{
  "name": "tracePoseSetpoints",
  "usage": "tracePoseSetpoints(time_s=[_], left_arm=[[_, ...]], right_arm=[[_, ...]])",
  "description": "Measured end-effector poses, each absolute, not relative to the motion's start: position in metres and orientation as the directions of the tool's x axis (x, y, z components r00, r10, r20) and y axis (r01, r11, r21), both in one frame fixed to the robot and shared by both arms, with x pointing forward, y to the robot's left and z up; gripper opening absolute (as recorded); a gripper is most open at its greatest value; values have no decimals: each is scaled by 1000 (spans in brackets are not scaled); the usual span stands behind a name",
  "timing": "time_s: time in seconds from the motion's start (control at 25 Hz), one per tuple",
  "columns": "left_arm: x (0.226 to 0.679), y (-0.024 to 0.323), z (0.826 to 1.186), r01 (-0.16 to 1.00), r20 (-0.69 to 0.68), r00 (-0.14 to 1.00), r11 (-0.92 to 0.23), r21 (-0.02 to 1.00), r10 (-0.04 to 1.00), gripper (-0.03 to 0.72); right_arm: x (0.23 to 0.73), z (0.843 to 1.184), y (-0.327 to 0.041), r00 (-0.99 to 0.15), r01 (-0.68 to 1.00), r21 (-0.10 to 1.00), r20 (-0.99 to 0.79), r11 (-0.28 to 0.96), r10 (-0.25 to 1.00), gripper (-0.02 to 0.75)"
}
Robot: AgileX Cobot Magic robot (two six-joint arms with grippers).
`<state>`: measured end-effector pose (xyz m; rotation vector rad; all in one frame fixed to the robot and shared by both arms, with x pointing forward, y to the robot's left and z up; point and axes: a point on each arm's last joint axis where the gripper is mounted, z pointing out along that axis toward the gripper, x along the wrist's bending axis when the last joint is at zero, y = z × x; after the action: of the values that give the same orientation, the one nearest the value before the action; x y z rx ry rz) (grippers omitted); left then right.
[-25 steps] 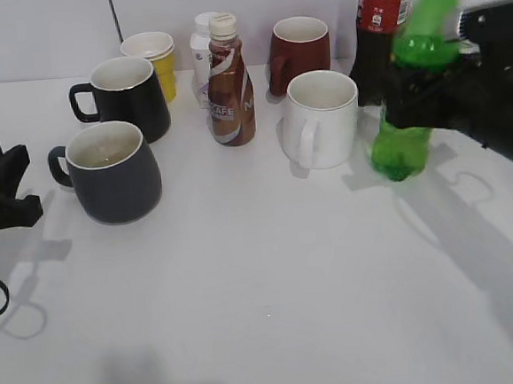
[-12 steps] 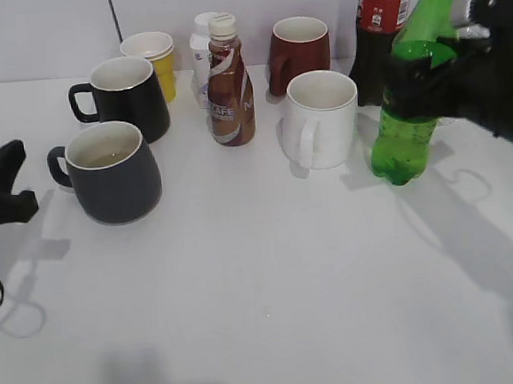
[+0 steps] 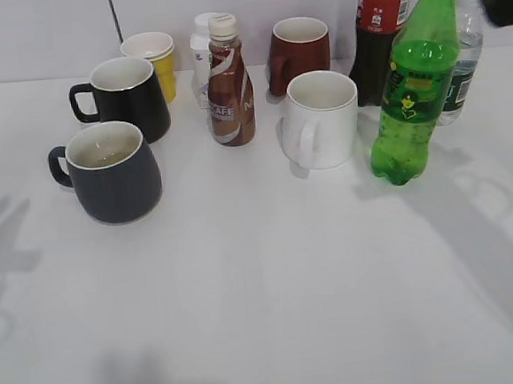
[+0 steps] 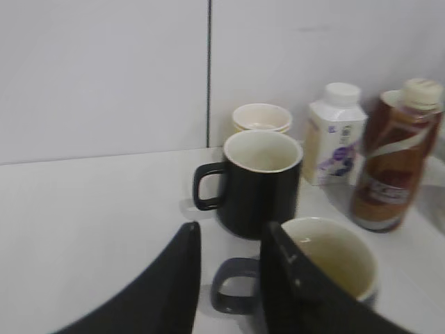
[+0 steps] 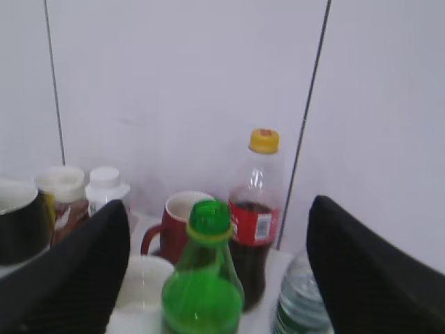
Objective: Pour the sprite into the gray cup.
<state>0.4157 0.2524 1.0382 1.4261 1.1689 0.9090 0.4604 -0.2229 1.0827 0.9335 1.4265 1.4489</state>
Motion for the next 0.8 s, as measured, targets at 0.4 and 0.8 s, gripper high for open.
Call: tracePoseSetpoints(time_s=[0.4,0.8], left_arm=[[326,274,1105,264,40,307,-126,956,951,239],[251,296,1081,412,40,323,-178,894,946,429]], right_arm=[[346,1121,-265,-299,28,993,-101,114,949,595],[248,1073,-298,-298,461,870,-36,177,954,595]])
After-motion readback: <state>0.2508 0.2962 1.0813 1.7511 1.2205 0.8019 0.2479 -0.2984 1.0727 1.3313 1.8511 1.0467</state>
